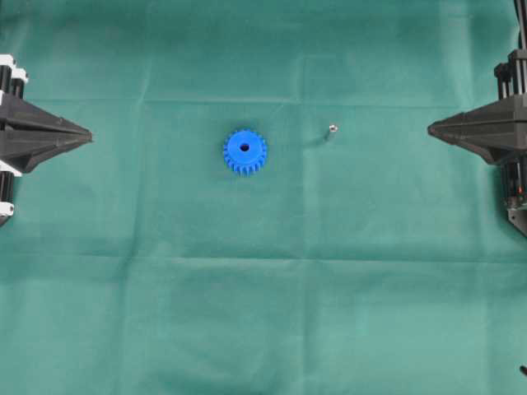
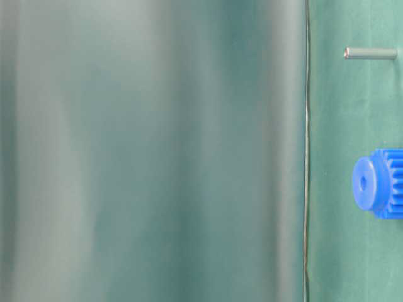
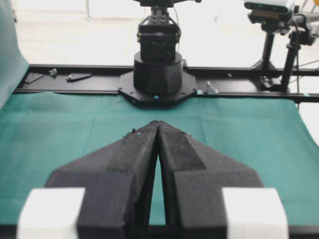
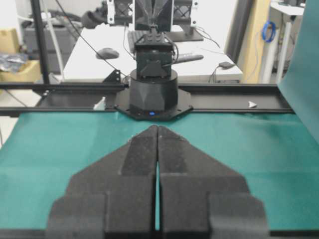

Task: Insert the shaft placed at a random location into the center hole of the small gear at another random location.
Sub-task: 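Move the right gripper toward the small silver shaft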

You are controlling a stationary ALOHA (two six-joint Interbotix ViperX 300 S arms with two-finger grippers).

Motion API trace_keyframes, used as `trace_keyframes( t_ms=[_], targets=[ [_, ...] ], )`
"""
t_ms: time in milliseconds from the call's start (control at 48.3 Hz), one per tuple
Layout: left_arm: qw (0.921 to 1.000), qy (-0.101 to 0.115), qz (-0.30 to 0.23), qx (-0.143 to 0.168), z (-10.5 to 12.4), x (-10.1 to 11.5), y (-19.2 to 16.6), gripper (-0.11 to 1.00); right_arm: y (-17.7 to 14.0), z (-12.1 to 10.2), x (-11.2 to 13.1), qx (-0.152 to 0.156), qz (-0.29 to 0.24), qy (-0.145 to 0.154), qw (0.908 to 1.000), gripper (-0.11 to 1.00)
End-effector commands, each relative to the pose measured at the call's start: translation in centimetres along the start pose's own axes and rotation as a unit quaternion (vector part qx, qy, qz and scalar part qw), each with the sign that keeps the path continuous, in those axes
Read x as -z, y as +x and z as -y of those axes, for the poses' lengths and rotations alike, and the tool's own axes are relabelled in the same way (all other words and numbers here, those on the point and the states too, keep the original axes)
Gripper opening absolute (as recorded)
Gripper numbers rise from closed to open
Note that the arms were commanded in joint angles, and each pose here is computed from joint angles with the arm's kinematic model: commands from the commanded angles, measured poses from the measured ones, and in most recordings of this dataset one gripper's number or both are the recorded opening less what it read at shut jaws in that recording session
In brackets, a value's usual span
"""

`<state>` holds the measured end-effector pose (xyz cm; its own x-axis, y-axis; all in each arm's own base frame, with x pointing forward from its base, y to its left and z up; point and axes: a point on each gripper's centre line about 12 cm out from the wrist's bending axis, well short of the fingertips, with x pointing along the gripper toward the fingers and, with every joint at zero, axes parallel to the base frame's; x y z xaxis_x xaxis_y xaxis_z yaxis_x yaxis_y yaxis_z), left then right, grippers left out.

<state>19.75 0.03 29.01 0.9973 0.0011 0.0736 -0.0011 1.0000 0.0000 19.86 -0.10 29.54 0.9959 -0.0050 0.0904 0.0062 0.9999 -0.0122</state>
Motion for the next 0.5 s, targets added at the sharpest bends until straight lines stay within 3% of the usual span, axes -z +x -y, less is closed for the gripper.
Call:
trace_keyframes(
  t_ms=[0,248,476],
  targets=[
    [0.9999,0.010,0.005,0.002,0.0,-0.9,0.4,0.01,0.4,0.2,-0.2,0.004,-0.002,-0.006,1.0000,0.01],
    [1.0000,0.008,0.002,0.002,0.0,-0.9,0.2,0.01,1.2,0.8,1.1,0.018,-0.020,-0.007,0.9996,0.01],
    [1.0000,0.007,-0.004,0.003,0.1,-0.7,0.2,0.01,2.5,2.0,4.2,0.044,-0.062,-0.004,0.9971,0.01]
  ],
)
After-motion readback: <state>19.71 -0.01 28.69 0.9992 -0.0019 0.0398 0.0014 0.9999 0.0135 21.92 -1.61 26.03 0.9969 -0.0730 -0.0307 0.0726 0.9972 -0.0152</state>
